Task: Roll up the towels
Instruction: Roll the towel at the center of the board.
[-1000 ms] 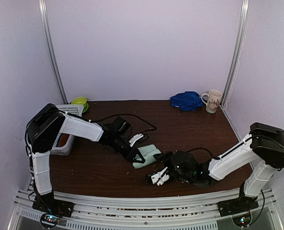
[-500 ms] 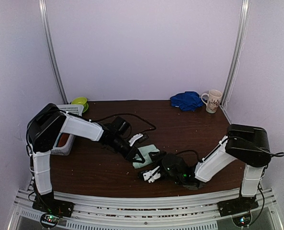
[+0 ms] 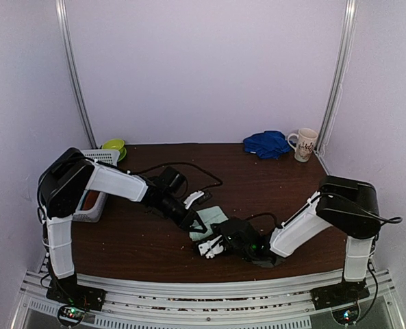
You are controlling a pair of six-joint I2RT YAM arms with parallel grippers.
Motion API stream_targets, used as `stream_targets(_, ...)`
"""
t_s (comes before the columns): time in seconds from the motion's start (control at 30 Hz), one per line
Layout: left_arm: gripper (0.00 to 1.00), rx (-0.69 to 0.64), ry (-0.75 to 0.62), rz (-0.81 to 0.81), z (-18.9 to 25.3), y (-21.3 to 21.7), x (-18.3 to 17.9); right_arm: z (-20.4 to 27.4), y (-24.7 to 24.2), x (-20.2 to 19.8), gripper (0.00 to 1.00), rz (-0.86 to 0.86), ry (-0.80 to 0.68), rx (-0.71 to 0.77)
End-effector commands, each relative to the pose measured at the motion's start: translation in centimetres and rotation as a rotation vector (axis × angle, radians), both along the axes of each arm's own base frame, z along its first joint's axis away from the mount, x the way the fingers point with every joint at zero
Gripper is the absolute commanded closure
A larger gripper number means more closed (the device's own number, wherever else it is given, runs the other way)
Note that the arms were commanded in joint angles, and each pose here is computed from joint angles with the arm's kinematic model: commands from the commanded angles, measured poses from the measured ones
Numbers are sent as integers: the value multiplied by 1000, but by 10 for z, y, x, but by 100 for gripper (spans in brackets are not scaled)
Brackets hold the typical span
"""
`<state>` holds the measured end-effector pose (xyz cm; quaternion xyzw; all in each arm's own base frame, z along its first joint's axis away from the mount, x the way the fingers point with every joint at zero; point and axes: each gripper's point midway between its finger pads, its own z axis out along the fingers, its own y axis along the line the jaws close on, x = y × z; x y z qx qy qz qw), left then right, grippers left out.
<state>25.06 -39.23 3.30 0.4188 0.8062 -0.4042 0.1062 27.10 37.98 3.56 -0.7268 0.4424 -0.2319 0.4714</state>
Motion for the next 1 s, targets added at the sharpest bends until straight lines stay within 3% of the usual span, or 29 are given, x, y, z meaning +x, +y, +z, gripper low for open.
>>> stream_targets(0.0, 87, 195, 63, 23, -42, 37, -20, -16, -8, -2, 92, -1, 103, -63)
stream_targets(0.23, 61, 175, -89, 70, -11, 42, -4, -13, -3, -10, 96, 30, 259, -76)
stream_targets(0.5, 44, 161, -295, 175, 38, 60, 15, -7, 4, -19, 98, 55, 361, -81)
stream_targets(0.73, 41, 115, -536, 323, 81, 87, 22, -8, 4, -35, 99, 80, 502, -146)
stream_targets(0.97, 40, -18, -764, 405, 122, 107, 7, -15, -1, -58, 99, 85, 756, -255)
